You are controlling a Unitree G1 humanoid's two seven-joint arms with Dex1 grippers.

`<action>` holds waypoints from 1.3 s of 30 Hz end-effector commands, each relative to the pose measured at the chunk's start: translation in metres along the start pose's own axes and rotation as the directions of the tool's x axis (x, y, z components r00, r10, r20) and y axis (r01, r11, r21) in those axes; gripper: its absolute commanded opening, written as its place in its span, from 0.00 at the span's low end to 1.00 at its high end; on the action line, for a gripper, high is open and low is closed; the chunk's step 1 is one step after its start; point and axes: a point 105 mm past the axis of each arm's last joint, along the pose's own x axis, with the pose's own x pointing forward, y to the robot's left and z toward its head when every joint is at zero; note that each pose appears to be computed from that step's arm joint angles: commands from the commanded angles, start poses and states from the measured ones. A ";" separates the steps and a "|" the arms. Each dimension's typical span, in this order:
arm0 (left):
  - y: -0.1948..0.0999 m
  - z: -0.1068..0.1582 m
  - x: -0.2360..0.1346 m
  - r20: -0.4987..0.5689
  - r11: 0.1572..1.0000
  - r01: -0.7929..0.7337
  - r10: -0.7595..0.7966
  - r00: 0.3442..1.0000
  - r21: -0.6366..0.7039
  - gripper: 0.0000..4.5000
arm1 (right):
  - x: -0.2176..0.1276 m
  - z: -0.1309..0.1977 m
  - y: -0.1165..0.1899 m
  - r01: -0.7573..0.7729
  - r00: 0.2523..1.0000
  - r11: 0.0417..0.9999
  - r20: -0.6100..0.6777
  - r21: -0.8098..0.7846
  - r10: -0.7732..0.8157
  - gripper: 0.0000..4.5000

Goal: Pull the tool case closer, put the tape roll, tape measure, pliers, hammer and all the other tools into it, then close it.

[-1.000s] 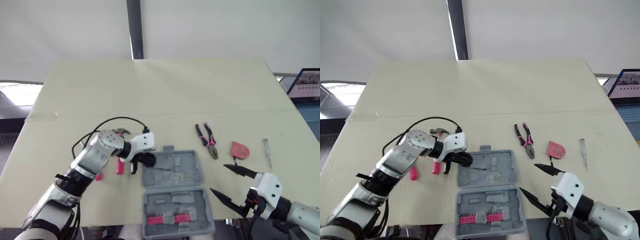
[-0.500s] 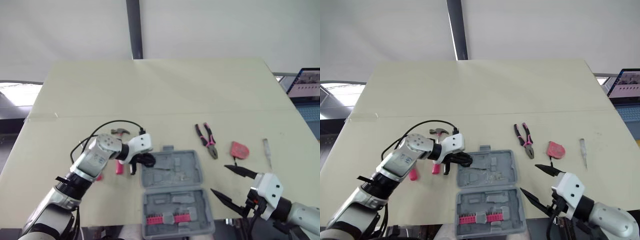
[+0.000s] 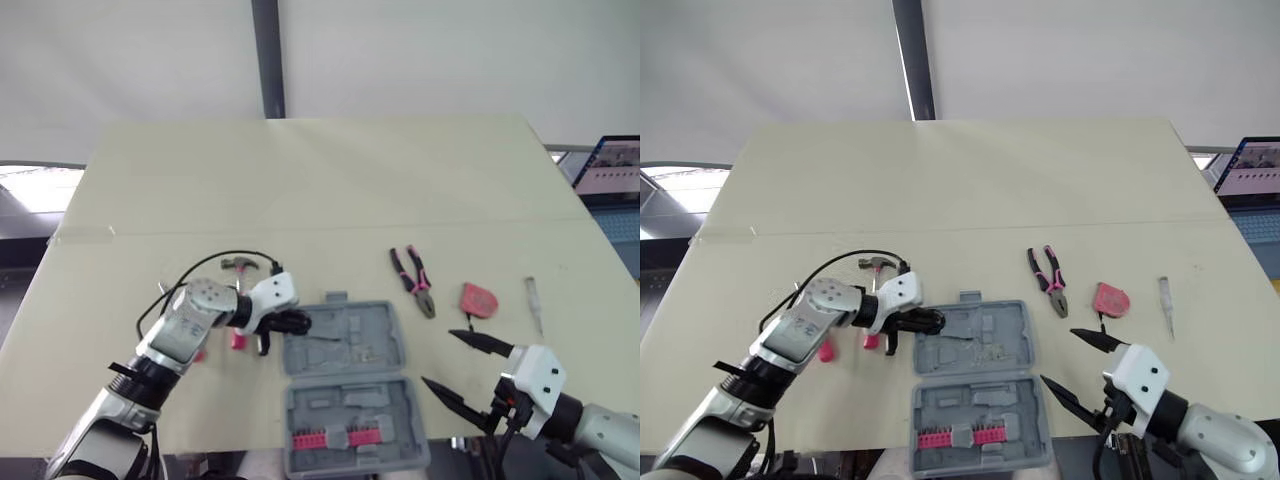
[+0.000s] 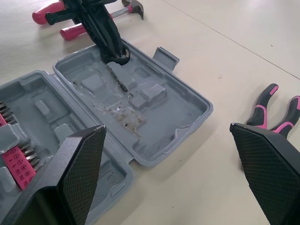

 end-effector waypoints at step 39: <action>-0.103 -0.054 -0.129 0.145 0.873 -0.295 0.375 0.916 -0.389 0.99 | -0.011 -0.019 -0.006 -0.020 0.997 0.995 -0.066 0.103 0.027 1.00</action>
